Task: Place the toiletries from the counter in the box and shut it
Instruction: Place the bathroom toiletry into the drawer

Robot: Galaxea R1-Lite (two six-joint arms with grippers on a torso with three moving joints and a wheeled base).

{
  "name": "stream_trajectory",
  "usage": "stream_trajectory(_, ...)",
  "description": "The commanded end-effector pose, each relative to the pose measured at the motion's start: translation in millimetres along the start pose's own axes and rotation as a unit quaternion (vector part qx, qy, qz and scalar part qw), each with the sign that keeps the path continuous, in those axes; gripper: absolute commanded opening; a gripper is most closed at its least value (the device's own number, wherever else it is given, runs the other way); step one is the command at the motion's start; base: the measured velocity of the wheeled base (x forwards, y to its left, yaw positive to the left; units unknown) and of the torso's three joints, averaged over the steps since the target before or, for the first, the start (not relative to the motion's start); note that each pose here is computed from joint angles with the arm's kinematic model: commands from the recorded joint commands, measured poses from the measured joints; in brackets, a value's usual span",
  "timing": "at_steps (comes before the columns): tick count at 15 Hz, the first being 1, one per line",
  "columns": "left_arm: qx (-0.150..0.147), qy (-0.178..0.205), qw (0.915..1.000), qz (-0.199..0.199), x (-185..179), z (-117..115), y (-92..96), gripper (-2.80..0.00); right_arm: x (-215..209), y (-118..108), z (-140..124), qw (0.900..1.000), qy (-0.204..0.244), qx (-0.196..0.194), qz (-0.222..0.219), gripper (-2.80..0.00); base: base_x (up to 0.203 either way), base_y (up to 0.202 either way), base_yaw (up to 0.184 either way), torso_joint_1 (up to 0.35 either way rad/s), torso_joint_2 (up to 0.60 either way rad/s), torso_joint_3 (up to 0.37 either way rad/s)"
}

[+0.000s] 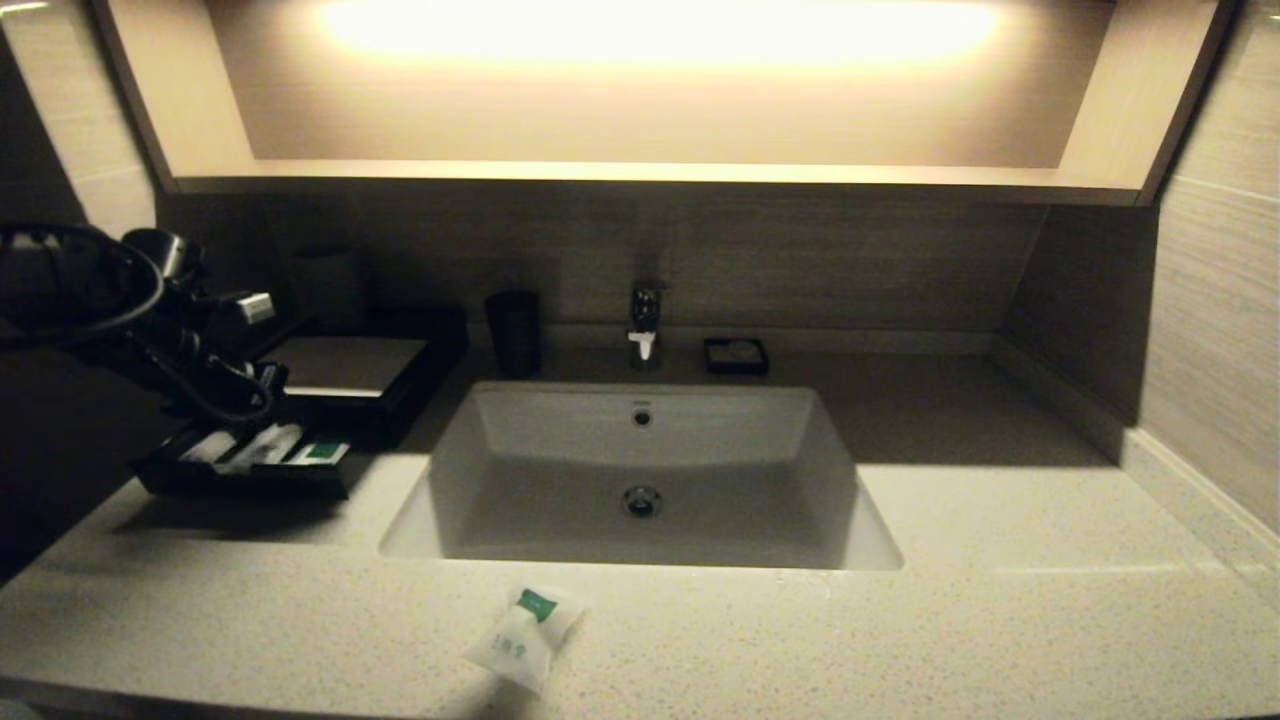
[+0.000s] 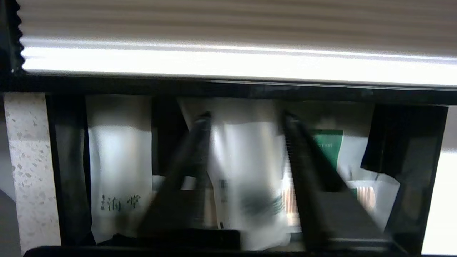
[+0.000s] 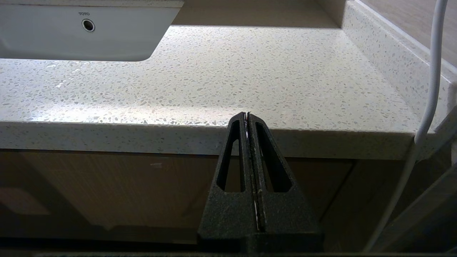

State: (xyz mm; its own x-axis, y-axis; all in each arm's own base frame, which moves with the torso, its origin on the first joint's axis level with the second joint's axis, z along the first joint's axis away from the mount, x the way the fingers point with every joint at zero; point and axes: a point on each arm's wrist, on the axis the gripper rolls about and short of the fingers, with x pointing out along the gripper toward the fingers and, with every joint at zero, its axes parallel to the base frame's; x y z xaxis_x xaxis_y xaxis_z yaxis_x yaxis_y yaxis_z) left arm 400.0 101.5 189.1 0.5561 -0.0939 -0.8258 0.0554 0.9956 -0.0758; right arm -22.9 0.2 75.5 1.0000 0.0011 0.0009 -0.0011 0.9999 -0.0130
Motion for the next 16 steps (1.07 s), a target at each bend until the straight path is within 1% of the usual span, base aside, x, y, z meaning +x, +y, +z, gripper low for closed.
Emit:
stream_trajectory(1,0.000,-0.002,1.0000,0.001,-5,0,0.0,0.00,0,0,0,1.000,0.000,0.000,0.000,-2.80,0.000,0.000,0.000,0.000,0.00,0.000)
stream_trajectory(8,-0.004,-0.012,0.9999,0.007,-27,-2,1.1,0.00,0,0,0,1.000,0.001,0.000,0.000,-2.80,0.000,0.000,0.000,0.000,0.00,0.000)
stream_trajectory(12,-0.002,-0.029,0.9995,0.012,-52,-2,-4.3,0.00,0,0,0,1.000,0.001,0.000,0.000,-2.80,0.000,0.000,0.000,0.000,0.00,0.000)
stream_trajectory(16,0.006,-0.058,0.9981,0.018,-94,-7,-16.4,0.00,0,0,0,1.000,0.001,0.000,0.000,-2.80,0.000,0.000,0.000,0.000,0.00,0.000)
